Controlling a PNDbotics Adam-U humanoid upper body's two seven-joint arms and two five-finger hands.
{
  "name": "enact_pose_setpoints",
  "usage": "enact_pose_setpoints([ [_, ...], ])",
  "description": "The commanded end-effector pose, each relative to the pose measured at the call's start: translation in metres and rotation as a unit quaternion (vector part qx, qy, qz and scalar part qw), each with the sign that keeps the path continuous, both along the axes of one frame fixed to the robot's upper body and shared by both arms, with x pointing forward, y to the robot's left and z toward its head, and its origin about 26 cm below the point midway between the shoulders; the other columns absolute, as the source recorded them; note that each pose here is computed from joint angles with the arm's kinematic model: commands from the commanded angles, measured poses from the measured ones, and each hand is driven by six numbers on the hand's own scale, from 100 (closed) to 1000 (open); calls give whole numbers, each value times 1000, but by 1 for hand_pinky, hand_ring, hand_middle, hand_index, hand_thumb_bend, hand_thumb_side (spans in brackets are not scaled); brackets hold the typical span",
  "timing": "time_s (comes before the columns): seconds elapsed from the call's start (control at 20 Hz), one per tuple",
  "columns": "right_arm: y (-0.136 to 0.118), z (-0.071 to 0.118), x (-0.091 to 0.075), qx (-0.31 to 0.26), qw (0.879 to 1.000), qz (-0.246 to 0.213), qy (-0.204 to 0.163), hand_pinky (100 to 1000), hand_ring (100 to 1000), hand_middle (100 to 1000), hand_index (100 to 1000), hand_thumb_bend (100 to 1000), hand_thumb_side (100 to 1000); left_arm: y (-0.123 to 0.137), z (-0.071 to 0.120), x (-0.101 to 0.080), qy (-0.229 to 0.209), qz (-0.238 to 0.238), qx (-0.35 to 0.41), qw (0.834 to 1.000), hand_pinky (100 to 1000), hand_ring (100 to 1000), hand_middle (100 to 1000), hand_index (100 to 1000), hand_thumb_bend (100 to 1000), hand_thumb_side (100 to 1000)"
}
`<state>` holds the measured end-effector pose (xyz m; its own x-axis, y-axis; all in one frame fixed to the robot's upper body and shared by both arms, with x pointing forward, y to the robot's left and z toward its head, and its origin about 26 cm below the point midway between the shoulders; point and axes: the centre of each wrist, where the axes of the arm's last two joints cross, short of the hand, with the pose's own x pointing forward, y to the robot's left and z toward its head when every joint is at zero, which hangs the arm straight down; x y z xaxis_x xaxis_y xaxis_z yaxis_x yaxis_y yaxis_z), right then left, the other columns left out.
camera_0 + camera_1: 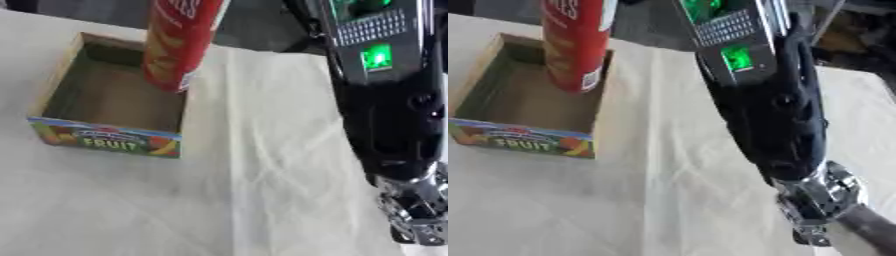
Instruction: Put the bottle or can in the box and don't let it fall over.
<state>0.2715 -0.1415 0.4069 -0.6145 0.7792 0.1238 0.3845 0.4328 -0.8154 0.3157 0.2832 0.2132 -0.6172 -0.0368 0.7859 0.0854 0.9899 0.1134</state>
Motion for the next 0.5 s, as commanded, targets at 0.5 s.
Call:
enact_pose_setpoints([
  [0.5, 32, 5, -2, -36, 999, -27, -13, 223, 477, 533, 472, 100, 100, -30, 16, 2, -17, -73, 20, 997, 804, 1000, 1000, 896, 192, 752],
])
